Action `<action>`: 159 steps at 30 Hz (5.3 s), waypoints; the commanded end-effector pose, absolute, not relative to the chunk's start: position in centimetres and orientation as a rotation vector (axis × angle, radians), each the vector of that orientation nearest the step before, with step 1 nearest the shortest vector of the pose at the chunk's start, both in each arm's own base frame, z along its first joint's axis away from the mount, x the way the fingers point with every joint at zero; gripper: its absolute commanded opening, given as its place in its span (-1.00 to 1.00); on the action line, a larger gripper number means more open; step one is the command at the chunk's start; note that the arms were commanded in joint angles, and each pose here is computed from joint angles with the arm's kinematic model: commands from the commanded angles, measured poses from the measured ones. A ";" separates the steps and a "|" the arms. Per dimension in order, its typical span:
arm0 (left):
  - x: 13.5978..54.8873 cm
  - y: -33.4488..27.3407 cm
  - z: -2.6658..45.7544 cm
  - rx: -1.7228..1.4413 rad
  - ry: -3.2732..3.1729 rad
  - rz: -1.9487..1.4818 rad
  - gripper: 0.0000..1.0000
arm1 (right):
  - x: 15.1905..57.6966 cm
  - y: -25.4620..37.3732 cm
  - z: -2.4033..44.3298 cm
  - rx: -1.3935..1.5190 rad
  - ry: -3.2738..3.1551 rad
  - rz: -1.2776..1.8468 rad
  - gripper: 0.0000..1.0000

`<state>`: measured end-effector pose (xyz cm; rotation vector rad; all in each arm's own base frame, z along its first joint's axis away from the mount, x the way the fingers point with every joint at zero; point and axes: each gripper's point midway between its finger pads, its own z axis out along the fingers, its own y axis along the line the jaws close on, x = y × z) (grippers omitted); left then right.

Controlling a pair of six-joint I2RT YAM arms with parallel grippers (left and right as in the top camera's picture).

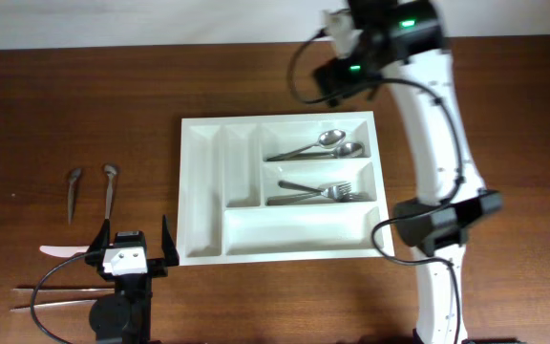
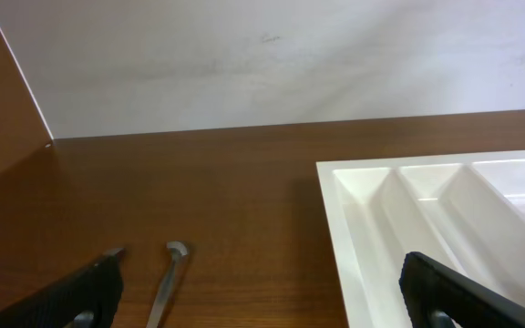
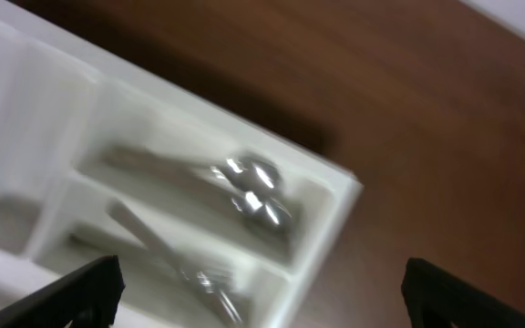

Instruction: Pack container

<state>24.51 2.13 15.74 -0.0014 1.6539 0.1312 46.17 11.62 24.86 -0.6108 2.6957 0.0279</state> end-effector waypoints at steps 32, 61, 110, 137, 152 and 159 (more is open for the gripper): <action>24.5 2.1 15.6 -0.005 1.653 0.126 0.99 | 32.5 -17.5 19.1 0.542 2.898 -0.134 0.98; 24.6 2.2 16.8 -0.018 1.606 0.131 0.99 | 31.9 -23.2 11.3 0.812 2.764 -0.220 0.98; 16.6 5.8 28.4 -0.661 2.182 0.140 0.99 | 31.1 -22.6 9.9 0.820 2.798 -0.195 0.98; 12.6 11.7 24.9 -1.626 1.871 0.388 0.99 | 31.1 -22.6 9.9 0.820 2.798 -0.195 0.98; 14.1 13.9 19.5 -1.978 1.971 0.478 0.98 | 31.1 -22.6 9.9 0.820 2.798 -0.195 0.98; 15.3 14.3 15.5 -1.884 2.120 0.369 0.98 | 31.1 -22.6 9.9 0.820 2.798 -0.195 0.98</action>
